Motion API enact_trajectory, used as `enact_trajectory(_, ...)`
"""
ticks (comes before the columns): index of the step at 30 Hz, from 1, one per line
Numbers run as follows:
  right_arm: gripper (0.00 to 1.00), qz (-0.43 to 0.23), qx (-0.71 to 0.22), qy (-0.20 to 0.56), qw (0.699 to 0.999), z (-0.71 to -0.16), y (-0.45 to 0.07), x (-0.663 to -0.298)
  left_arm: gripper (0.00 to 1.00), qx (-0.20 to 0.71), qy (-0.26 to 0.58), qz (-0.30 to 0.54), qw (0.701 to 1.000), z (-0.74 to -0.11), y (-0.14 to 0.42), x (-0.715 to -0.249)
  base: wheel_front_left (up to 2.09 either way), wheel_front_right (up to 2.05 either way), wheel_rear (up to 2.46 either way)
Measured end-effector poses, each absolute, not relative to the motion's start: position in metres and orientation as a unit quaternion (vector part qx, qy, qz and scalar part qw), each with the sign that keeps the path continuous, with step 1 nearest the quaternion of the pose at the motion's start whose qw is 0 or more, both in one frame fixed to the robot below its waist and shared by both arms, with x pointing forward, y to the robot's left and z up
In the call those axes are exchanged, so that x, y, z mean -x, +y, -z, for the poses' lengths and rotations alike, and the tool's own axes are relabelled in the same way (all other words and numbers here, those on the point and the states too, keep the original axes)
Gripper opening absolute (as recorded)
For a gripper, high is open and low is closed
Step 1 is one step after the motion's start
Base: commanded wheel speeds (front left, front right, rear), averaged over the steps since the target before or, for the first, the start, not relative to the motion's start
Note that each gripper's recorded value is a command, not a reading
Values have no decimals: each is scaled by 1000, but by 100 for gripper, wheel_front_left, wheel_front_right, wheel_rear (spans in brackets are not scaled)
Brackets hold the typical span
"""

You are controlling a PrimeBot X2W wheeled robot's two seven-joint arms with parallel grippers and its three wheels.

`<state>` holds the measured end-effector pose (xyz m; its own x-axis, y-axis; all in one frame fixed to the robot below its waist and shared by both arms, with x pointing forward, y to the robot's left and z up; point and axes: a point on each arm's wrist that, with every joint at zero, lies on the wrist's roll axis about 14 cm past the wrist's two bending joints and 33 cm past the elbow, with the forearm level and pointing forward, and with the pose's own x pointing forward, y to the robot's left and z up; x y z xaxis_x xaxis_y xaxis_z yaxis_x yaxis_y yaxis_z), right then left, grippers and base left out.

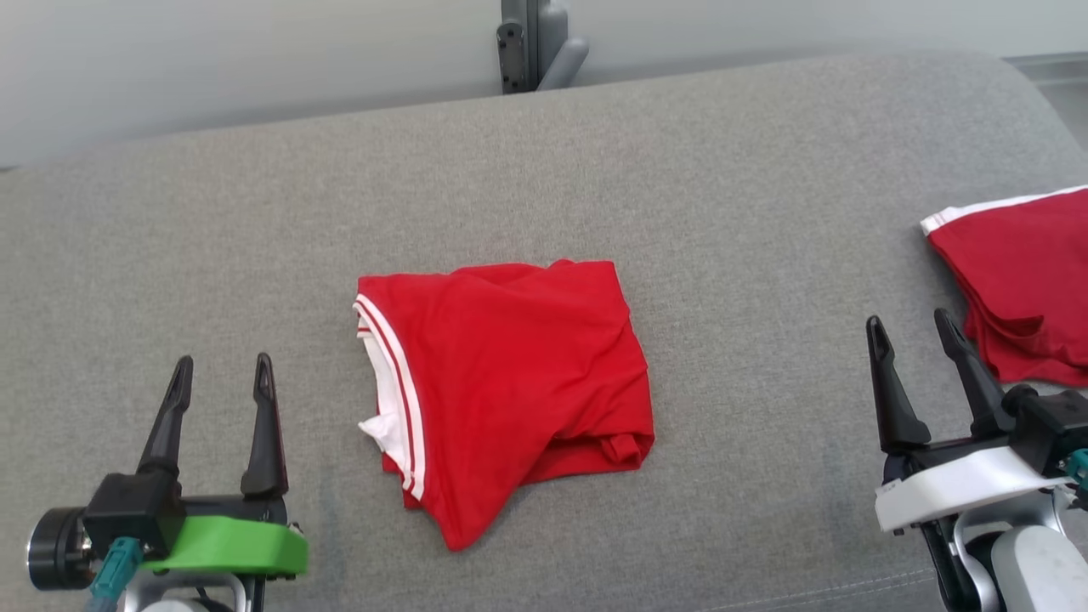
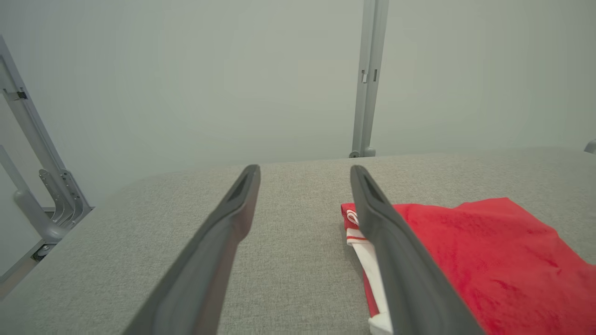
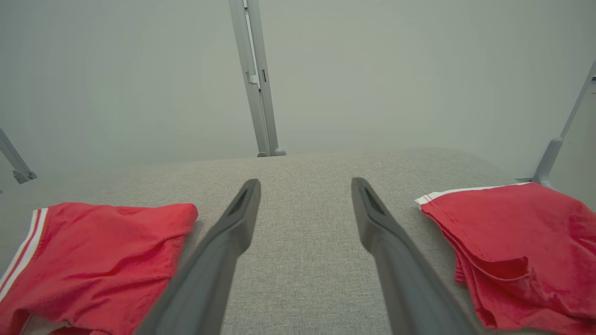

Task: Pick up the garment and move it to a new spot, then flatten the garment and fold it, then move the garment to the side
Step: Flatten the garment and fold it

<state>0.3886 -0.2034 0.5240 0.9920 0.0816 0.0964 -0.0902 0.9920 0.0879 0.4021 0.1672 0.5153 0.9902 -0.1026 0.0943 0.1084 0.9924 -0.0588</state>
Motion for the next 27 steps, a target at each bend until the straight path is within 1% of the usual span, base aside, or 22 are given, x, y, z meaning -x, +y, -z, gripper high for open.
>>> enact_trajectory(11, 100, -45, -47, -56, 996, -537, -203, -367, 100, 30, -41, 48, 998, -525, 172, -378, 0, 0, 0)
enact_trajectory(27, 100, -43, -48, -64, 996, -543, -204, -365, 100, 33, -40, 41, 998, -528, 175, -374, 0, 0, 0)
